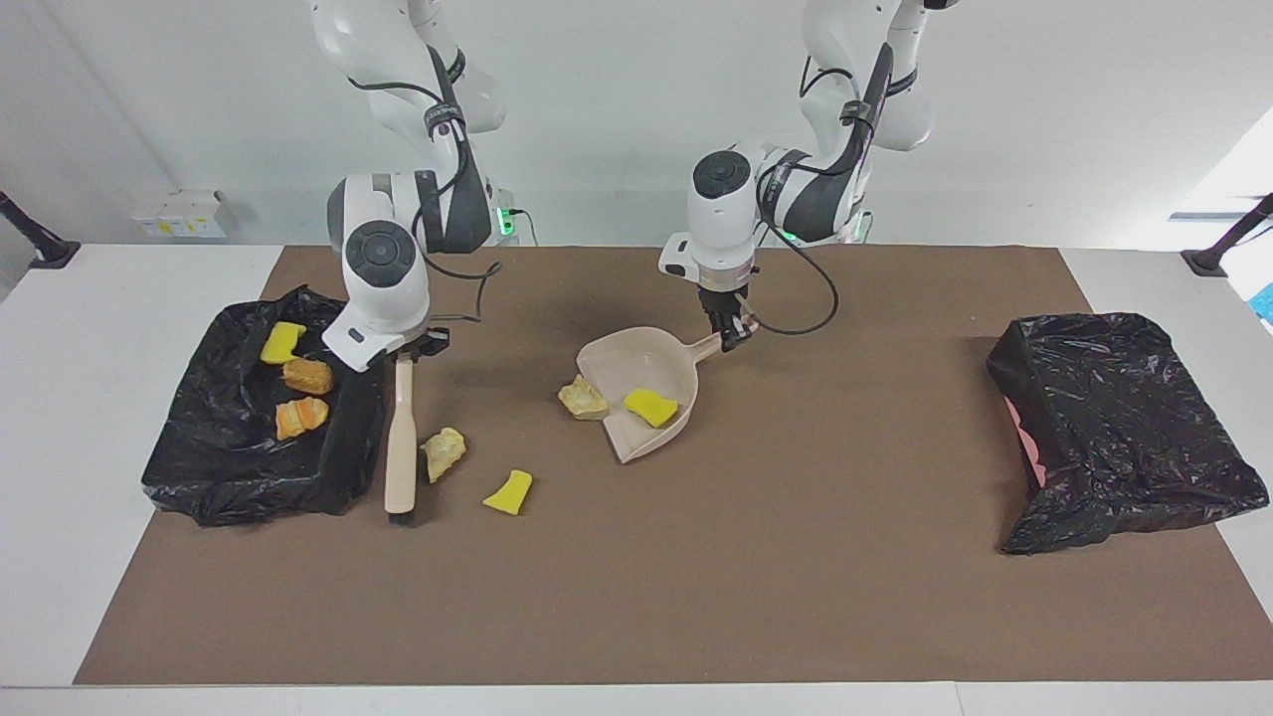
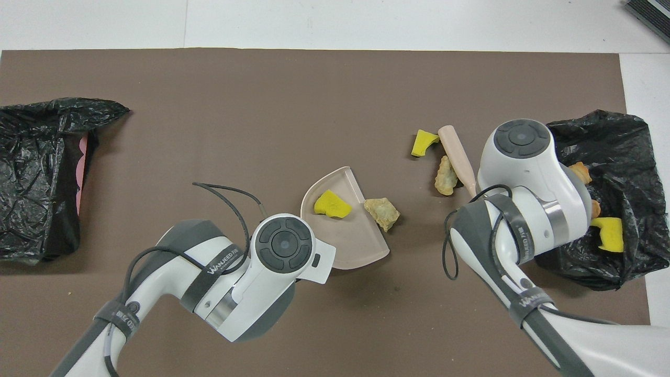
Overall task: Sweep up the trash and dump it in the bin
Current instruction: 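Sweep the remaining pieces from near the bag into the dustpan with the brush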
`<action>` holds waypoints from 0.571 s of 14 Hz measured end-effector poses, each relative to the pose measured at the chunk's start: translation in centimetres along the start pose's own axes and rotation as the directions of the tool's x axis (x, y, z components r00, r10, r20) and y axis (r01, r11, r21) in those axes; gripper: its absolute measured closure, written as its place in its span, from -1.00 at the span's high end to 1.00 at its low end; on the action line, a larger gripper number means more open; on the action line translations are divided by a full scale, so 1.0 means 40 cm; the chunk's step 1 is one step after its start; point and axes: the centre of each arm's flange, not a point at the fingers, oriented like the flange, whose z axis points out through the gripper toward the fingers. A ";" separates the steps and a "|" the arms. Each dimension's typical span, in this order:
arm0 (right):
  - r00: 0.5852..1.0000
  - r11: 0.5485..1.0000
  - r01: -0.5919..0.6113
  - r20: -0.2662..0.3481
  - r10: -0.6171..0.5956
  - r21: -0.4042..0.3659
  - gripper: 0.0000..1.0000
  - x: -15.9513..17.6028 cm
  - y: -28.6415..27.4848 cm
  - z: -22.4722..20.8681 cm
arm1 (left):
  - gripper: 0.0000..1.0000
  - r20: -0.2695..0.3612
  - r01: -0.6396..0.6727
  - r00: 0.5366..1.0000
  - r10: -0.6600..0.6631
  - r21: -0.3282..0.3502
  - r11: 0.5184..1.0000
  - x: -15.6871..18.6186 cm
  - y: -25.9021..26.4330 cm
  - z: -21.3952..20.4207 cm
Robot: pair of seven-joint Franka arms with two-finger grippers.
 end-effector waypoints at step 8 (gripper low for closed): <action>0.986 0.979 0.160 0.030 -0.165 0.124 -0.45 -0.048 -0.321 -0.067 | -0.37 0.005 0.007 1.000 -0.007 -0.002 1.000 -0.005 -0.003 0.000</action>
